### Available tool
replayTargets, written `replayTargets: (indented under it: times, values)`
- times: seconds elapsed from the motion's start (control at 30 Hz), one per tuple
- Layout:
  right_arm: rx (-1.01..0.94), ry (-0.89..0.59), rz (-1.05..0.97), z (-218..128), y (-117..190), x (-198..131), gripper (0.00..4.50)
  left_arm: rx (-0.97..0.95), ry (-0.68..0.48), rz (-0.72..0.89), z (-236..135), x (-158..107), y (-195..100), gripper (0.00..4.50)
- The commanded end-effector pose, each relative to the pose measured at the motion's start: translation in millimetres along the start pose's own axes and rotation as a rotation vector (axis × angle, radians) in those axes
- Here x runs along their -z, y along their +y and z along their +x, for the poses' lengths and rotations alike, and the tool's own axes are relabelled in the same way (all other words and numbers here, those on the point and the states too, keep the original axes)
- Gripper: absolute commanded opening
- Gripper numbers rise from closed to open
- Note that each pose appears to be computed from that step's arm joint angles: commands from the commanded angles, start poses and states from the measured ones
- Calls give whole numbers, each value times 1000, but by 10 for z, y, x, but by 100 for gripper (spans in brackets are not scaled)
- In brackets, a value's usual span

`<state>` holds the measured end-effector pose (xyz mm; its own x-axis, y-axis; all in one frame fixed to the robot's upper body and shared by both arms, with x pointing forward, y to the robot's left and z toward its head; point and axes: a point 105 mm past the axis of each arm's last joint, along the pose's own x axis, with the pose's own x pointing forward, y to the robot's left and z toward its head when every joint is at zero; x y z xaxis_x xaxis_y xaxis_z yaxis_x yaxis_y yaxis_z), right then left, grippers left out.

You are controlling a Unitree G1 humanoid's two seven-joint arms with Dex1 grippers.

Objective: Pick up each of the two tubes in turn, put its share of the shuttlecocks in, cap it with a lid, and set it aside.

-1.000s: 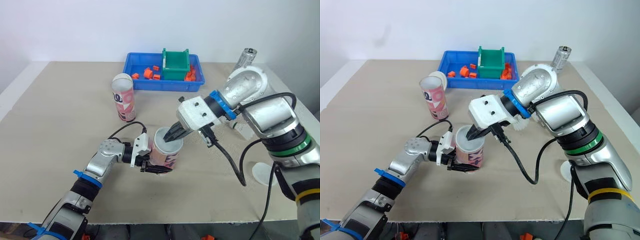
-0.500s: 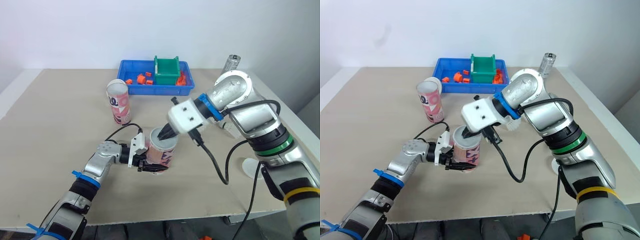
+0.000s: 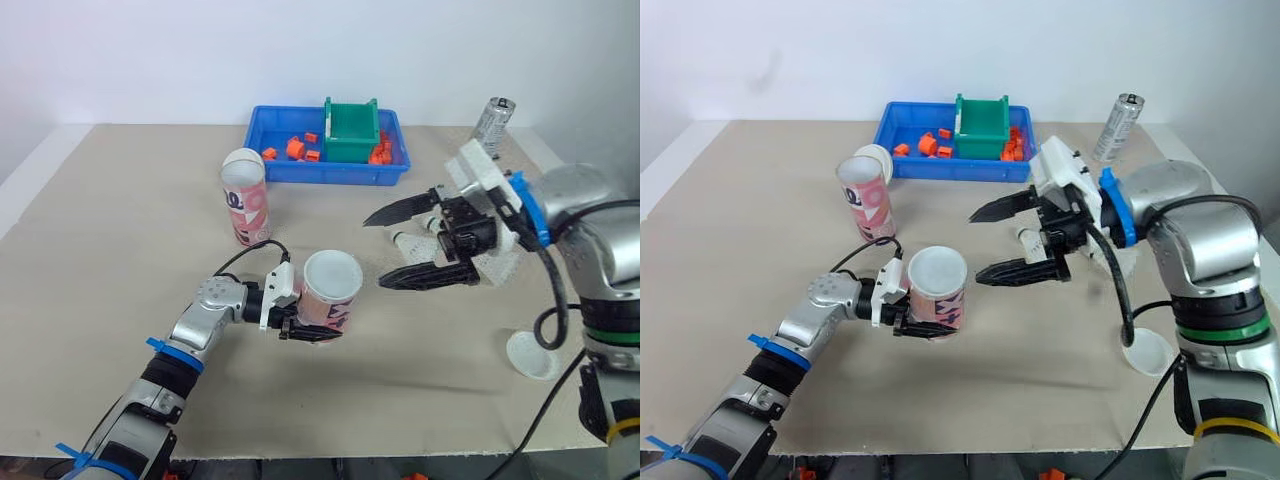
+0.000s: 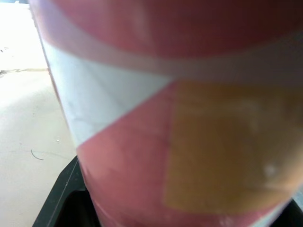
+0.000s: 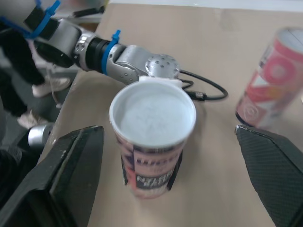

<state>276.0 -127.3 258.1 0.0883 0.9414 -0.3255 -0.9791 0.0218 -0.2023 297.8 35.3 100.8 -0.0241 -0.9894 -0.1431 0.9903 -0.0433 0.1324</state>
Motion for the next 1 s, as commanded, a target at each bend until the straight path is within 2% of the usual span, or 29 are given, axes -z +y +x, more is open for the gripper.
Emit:
replayTargets:
  times: [0.03,0.1,0.2,0.23,0.27,0.53,0.67,0.83,0.9,1.0]
  values:
    - [87,-4,13,-89,39,35,446,-39,50,-42,-98,124,48,295]
    - [124,17,45,-83,72,171,446,-34,45,-43,-99,109,45,295]
    - [177,53,57,-45,107,349,450,-17,20,-51,-110,61,30,387]
    - [187,59,55,-35,123,384,450,-8,16,-61,-117,49,21,431]
    - [205,66,54,-25,123,419,450,-4,14,-58,-134,36,18,446]
    - [259,105,50,-23,228,702,450,-53,74,29,-407,35,94,446]
    - [245,103,59,3,290,742,450,-57,72,38,-604,-44,34,446]
    - [286,75,9,135,210,785,450,-100,109,55,-915,-130,-90,446]
    - [291,63,1,236,211,824,450,-163,55,67,-1025,-320,-58,446]
    - [262,92,12,387,266,992,450,-252,-101,63,-1187,-779,-37,446]
